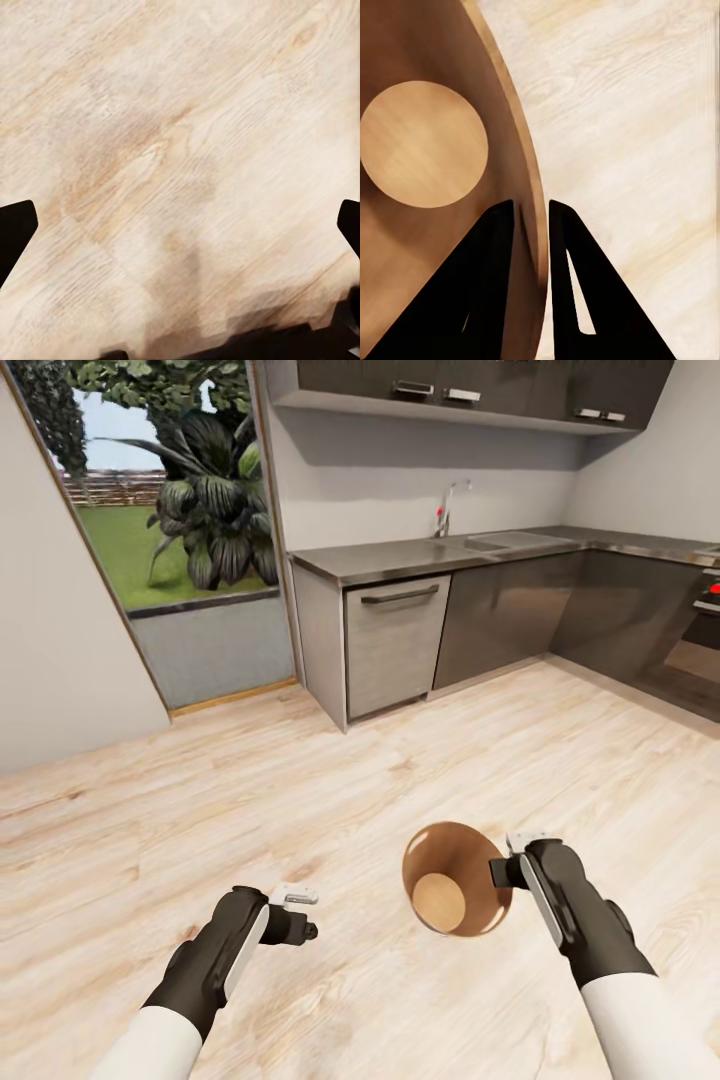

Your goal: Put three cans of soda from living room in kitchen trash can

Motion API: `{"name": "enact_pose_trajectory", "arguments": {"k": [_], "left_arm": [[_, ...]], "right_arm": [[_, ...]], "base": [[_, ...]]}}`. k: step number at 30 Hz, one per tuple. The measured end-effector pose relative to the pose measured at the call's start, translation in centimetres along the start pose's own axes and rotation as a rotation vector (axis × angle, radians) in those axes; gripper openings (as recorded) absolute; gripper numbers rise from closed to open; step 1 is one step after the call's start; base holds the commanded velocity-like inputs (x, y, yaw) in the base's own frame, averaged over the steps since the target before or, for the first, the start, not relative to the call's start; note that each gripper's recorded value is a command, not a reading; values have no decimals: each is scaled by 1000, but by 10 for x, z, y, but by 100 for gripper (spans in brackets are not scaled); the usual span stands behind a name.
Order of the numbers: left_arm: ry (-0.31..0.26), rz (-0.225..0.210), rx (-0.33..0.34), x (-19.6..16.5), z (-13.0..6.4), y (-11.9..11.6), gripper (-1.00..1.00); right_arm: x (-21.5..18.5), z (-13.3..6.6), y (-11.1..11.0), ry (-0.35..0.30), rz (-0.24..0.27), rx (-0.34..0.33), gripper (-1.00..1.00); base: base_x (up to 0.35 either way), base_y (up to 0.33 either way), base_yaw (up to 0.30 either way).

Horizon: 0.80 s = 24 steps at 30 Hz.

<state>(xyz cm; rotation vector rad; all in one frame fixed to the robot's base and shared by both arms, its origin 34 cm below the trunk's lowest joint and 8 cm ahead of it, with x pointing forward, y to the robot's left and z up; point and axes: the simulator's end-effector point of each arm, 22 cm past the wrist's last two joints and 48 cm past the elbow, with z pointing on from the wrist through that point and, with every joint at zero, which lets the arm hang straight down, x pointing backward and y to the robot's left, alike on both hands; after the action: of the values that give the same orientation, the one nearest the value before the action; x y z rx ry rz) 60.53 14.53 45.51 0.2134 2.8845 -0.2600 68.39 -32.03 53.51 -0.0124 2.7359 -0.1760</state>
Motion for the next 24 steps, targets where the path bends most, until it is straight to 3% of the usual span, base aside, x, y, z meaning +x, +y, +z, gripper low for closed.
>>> {"name": "enact_pose_trajectory", "arguments": {"k": [24], "left_arm": [[3, -2, 8, -19, -44, -11, 100]], "right_arm": [[-28, -43, -8, -9, -2, 5, -100]], "base": [[0, 0, 0]]}}
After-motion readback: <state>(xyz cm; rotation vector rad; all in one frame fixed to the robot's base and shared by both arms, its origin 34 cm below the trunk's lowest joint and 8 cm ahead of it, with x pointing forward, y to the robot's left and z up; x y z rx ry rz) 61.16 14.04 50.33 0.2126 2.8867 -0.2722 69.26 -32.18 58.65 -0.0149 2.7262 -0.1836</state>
